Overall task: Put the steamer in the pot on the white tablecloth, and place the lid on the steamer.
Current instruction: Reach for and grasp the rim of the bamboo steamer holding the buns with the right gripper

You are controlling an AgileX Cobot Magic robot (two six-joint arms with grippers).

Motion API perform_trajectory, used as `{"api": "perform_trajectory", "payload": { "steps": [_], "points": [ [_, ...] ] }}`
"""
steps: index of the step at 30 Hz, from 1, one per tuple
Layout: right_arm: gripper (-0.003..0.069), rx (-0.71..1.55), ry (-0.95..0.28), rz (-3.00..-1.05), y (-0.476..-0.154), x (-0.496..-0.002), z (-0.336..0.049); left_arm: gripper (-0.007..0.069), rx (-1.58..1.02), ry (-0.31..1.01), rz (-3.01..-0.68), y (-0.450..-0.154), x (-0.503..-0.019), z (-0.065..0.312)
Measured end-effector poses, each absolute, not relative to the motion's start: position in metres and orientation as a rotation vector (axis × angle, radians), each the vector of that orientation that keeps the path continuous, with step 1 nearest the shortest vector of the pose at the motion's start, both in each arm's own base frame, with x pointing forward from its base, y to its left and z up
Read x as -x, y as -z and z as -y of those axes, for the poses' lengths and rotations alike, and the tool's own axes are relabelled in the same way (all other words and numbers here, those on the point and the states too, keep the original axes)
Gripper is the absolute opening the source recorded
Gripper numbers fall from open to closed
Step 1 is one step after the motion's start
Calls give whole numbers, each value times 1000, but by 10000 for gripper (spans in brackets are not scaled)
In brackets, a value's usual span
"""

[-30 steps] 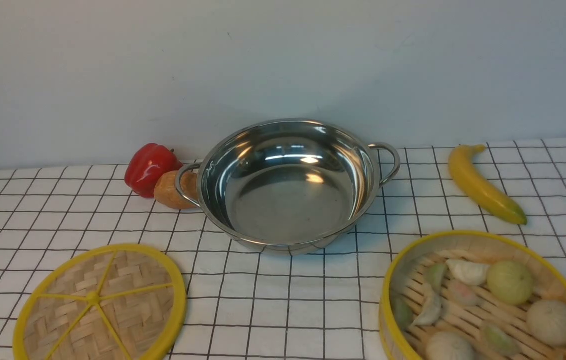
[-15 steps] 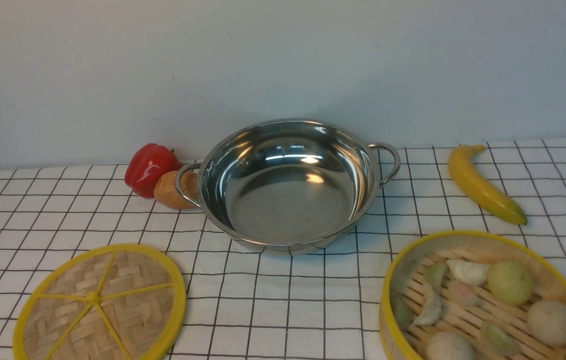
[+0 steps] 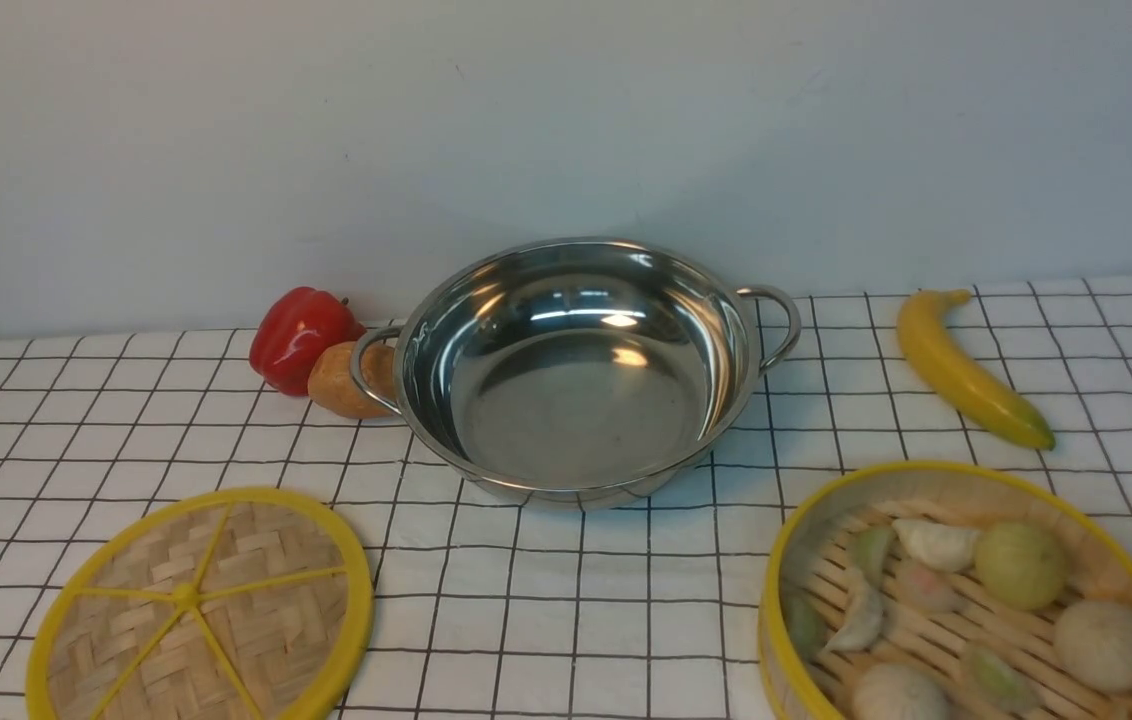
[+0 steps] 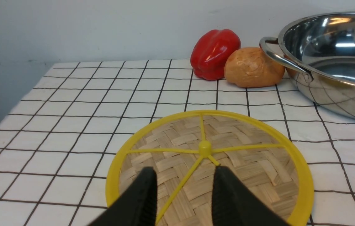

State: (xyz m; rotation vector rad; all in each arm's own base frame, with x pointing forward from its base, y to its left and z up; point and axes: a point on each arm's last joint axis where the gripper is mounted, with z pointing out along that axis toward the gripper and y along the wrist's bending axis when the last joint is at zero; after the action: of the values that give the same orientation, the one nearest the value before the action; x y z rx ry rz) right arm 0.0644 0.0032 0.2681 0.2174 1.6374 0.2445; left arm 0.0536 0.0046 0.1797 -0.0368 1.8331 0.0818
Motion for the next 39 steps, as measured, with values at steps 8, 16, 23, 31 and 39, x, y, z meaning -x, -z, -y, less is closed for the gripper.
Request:
{"api": "perform_trajectory", "payload": {
  "steps": [8,16,23,31,39],
  "points": [
    [243,-193,-275,-1845,-321,-91,-8,243,37,-82,-1833,-180,-54,-5],
    [243,-56,-224,-1966,-339,-123,-11,243,37,-82,-1833,-180,-54,-5],
    [243,213,-188,-2396,-335,-152,-16,243,37,-82,-1833,-180,-54,-5],
    [243,140,-262,-2599,-338,-208,-16,243,37,-82,-1833,-180,-54,-5],
    [243,148,-227,-2709,-316,-240,-12,243,37,-82,-1833,-180,-54,-5]
  ]
}}
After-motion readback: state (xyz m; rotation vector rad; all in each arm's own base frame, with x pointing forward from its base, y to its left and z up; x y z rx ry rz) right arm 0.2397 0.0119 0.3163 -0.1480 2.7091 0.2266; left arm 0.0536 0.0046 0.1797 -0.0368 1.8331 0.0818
